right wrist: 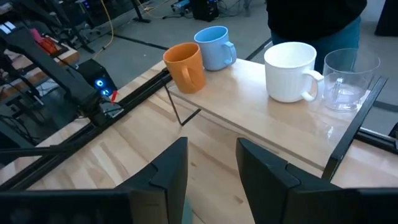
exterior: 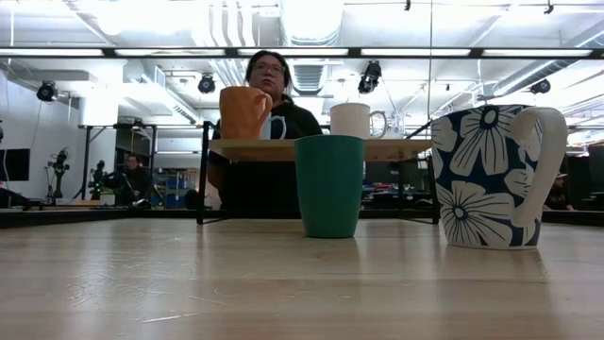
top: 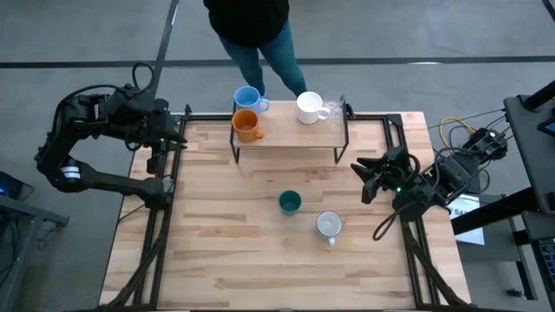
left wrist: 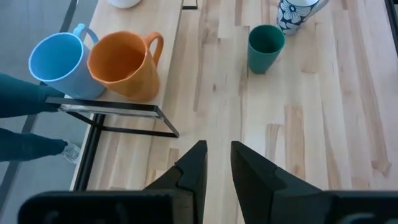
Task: Stack small to large cups/mugs on shelf
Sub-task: Put the blue patterned mug on the shelf
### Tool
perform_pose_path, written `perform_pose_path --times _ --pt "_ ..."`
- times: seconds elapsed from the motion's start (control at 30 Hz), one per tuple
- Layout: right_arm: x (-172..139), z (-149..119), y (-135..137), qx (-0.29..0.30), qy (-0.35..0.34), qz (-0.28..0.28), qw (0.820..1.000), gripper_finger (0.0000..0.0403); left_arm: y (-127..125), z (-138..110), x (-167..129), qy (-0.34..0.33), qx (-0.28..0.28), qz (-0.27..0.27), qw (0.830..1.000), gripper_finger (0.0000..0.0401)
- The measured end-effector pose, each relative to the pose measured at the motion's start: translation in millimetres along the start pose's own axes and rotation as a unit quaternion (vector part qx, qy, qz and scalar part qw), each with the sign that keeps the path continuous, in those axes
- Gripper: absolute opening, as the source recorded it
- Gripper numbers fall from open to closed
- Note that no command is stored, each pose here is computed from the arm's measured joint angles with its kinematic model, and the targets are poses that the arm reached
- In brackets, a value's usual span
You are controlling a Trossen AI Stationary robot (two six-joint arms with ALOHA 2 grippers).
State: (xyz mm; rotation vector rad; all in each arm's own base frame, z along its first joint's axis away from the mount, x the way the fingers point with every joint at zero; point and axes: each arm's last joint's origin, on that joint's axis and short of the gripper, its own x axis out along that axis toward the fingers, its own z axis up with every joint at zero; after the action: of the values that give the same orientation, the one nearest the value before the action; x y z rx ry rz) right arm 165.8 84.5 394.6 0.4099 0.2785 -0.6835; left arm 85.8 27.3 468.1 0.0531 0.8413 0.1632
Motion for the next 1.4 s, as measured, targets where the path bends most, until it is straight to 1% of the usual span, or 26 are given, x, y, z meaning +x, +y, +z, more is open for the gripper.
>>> perform_pose_path --times 0.17,0.33,1.0,1.1,1.2,1.23,1.33,1.4 --pt "1.1 -1.5 1.7 -0.004 0.0 -0.002 1.0 0.0132 0.0 -0.1 0.7 0.002 0.004 0.0 1.0 0.0057" --pt "1.1 -1.4 1.6 -0.004 -0.001 -0.003 1.0 0.0133 0.0 -0.1 0.8 0.002 0.035 0.0 0.999 0.0057" --pt "0.9 -1.0 1.4 -0.004 -0.002 -0.002 1.0 0.0132 -0.9 -3.9 -3.9 -0.006 0.039 0.004 0.999 0.0057" --pt "0.9 -0.3 3.0 0.014 -0.004 0.002 1.0 0.0128 -1.5 -6.9 -2.1 -0.001 0.035 0.003 0.999 0.0057" --pt "0.9 0.4 4.6 0.008 -0.006 0.007 1.0 0.0124 -3.7 -15.7 2.7 0.009 0.009 -0.006 1.0 0.0057" --pt "0.9 0.7 5.3 0.016 -0.006 0.01 1.0 0.0123 -4.7 -19.6 5.5 0.014 -0.002 -0.013 1.0 0.0057" --pt "1.9 3.3 5.7 0.057 0.005 0.02 0.998 0.0121 -8.1 -34.0 13.6 0.033 -0.031 -0.026 0.999 0.0057" --pt "4.4 5.6 4.9 0.084 0.015 0.022 0.996 0.0124 -11.0 -43.9 18.8 0.041 -0.057 -0.043 0.997 0.0056"
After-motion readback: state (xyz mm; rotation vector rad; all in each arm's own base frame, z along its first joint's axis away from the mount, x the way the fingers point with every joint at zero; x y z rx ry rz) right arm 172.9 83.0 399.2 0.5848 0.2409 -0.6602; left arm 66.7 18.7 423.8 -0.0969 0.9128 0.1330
